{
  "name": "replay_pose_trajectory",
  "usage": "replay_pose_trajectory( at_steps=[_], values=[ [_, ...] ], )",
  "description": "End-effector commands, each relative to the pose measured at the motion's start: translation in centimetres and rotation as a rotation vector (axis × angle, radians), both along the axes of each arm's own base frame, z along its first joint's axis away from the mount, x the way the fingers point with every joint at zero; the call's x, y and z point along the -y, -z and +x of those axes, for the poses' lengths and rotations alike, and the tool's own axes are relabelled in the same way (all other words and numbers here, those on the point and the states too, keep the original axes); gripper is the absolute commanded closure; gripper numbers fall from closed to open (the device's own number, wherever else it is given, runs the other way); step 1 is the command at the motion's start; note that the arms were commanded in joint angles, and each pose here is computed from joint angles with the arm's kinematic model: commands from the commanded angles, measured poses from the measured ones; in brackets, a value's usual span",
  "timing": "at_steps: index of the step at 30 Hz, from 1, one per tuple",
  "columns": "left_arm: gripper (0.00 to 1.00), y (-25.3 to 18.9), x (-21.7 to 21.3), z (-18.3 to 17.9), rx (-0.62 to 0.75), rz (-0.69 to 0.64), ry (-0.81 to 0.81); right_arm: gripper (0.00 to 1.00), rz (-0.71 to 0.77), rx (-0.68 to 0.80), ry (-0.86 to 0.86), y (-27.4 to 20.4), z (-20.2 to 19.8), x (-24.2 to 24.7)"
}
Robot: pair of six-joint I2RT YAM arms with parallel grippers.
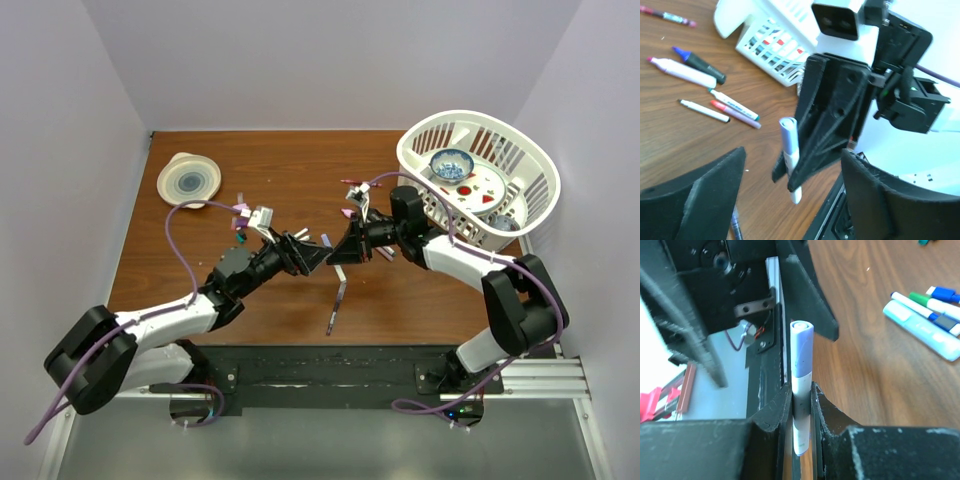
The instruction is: Open the pen caps
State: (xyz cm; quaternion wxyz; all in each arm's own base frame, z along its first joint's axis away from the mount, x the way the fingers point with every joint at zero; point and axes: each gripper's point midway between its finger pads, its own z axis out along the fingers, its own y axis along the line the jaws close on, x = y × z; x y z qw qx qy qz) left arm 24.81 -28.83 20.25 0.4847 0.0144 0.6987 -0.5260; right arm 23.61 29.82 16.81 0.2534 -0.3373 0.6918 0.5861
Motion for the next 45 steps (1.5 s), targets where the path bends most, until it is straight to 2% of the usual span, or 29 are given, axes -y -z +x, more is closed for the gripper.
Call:
replay_pose_trajectory(
  at_steps=[1,13,17,21,24,25,27,28,30,33,38,41,45],
  values=[
    [0.26,-1.6,0.3,1.8,0.031,-0.004,-0.033,1.0,0.033,0.06,-0.076,-1.2,-0.3,-0.3],
    [0.51,-1.9,2.3,1.9,0.036,-0.026,0.053,1.0,0.028,0.029,-0.073,-0.9,-0.2,-0.5],
    [0.56,-2.0,2.5,2.1,0.038,-0.028,0.057,1.0,0.028,0.023,-0.069,-0.8,-0.1,-0.5],
    [0.65,-2.3,2.7,2.6,0.044,-0.021,0.048,1.0,0.025,0.015,-0.067,-0.7,-0.1,-0.5],
    [0.75,-2.3,2.8,2.7,0.041,-0.022,0.05,1.0,0.022,0.008,-0.068,-0.5,-0.1,-0.6],
    [0.83,-2.3,2.9,2.7,0.042,-0.023,0.05,1.0,0.023,0.008,-0.068,-0.6,0.0,-0.6],
    [0.91,-2.3,2.8,2.7,0.043,-0.026,0.052,1.0,0.023,0.006,-0.066,-0.6,0.0,-0.6],
    [1.0,-2.4,2.8,2.6,0.047,-0.027,0.055,1.0,0.023,0.006,-0.067,-0.7,0.0,-0.6],
    [1.0,-2.4,2.7,2.8,0.045,-0.028,0.043,1.0,0.023,0.005,-0.065,-0.6,0.0,-0.6],
    [1.0,-4.1,0.3,4.7,0.065,-0.045,-0.081,1.0,0.015,-0.008,-0.062,-0.2,-0.1,-0.7],
    [1.0,-6.8,-8.8,10.3,0.062,-0.087,-0.436,1.0,-0.04,-0.042,-0.058,1.2,-0.2,-1.3],
    [1.0,-7.4,-13.8,11.9,0.045,-0.102,-0.606,1.0,-0.093,-0.076,-0.062,2.3,-0.5,-1.6],
    [1.0,-7.0,-17.6,12.3,0.03,-0.078,-0.724,1.0,-0.135,-0.081,-0.069,3.4,-0.3,-1.8]
  ],
)
